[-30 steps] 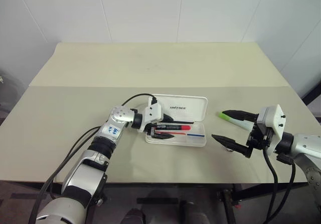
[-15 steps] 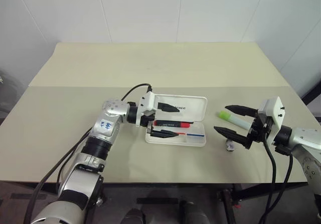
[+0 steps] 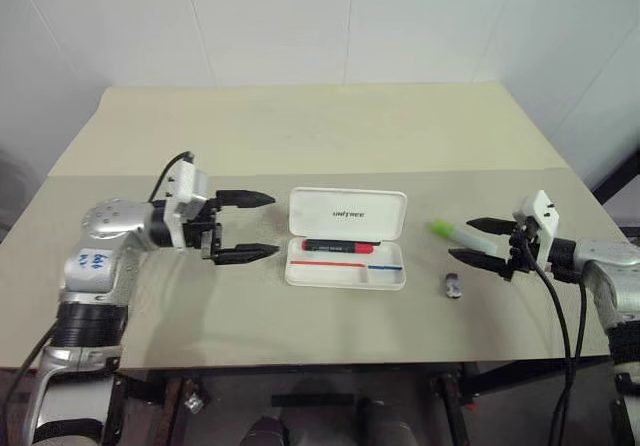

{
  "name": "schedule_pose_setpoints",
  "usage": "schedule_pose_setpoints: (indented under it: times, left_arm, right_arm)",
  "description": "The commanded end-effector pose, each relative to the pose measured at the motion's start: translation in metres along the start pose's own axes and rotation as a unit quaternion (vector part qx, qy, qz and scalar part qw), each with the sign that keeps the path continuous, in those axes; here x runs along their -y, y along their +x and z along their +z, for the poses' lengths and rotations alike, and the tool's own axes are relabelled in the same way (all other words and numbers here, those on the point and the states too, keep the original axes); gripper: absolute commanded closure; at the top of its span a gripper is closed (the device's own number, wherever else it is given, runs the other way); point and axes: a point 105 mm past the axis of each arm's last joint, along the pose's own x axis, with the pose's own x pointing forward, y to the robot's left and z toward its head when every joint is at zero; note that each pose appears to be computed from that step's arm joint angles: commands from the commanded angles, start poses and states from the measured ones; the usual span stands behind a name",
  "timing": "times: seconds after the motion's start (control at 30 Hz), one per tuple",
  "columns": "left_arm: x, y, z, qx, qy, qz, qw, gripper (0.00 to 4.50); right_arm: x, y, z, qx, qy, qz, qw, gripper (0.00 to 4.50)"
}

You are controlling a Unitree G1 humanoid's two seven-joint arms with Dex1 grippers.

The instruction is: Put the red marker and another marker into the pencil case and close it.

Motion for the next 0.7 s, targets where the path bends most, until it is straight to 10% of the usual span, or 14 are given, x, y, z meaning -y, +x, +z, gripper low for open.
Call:
schedule_pose_setpoints:
  times: [0.03,0.57,0.7]
  left_arm:
    - [0.001,-0.008,0.012,0.009,0.024,0.018,1.0,0.02]
    - [0.009,-0.012,0.017,-0.002,0.031,0.037,0.999,0.02]
    - [0.009,-0.012,0.019,-0.004,0.036,0.036,0.999,0.0]
  right_arm:
    - [0.009,0.001,-0.002,-0.016,-0.021,0.002,1.0,0.0]
    - [0.029,0.011,-0.014,-0.047,0.029,-0.024,0.998,0.0]
    - [0.025,0.008,-0.023,-0.05,0.047,-0.012,0.998,0.97]
